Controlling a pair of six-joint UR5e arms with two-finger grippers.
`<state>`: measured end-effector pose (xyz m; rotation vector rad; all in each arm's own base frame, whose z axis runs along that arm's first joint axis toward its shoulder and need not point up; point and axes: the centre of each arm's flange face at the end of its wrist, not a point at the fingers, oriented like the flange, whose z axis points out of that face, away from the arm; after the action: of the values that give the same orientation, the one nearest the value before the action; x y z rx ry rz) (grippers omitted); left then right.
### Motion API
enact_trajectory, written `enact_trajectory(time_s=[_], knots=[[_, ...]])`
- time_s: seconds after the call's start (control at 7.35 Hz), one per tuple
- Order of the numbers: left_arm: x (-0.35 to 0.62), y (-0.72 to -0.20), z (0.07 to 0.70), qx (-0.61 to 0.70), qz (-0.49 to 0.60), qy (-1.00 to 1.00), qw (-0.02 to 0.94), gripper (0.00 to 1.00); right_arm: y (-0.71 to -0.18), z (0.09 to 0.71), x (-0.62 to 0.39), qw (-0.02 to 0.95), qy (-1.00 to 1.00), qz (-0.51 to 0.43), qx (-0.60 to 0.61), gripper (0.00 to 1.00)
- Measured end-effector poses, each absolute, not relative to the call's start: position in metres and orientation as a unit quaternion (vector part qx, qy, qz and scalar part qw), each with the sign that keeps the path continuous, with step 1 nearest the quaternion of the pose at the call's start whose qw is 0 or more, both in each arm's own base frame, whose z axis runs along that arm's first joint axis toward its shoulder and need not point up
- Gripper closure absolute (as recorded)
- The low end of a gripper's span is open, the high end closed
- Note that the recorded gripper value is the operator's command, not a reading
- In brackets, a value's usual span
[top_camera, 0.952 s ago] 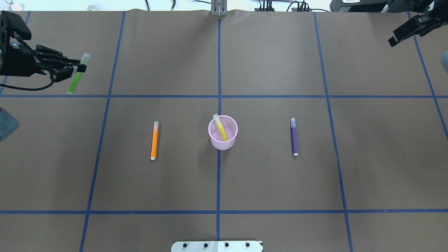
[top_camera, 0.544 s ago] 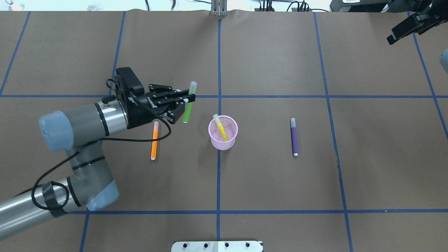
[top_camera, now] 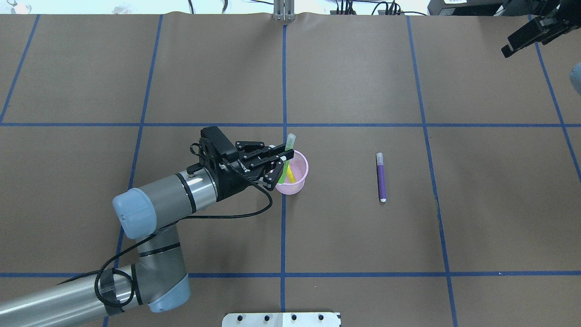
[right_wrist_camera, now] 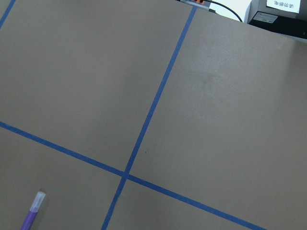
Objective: Collect pens into pen holder
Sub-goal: 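Carry the green highlighter into the pink cup and release it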
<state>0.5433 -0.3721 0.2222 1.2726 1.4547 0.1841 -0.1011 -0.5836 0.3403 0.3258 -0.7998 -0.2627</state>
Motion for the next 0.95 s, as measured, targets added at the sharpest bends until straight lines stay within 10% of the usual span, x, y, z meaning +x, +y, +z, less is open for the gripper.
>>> enact_trajectory(time_s=[0.27,0.41,0.54,0.95], knots=[[0.554,-0.376,0.212,0.543,0.076,0.618,0.563,0.89,-0.584,0.341,-0.101,0.900,-0.386,-0.127,0.157,0.00],[0.557,-0.377,0.214,0.542,0.077,0.616,0.565,0.16,-0.584,0.341,-0.101,0.900,-0.386,-0.127,0.157,0.00],[0.560,-0.378,0.217,0.541,0.078,0.614,0.569,0.01,-0.584,0.340,-0.102,0.900,-0.387,-0.127,0.157,0.00],[0.562,-0.380,0.219,0.540,0.078,0.612,0.572,0.01,-0.584,0.340,-0.102,0.900,-0.387,-0.127,0.158,0.00]])
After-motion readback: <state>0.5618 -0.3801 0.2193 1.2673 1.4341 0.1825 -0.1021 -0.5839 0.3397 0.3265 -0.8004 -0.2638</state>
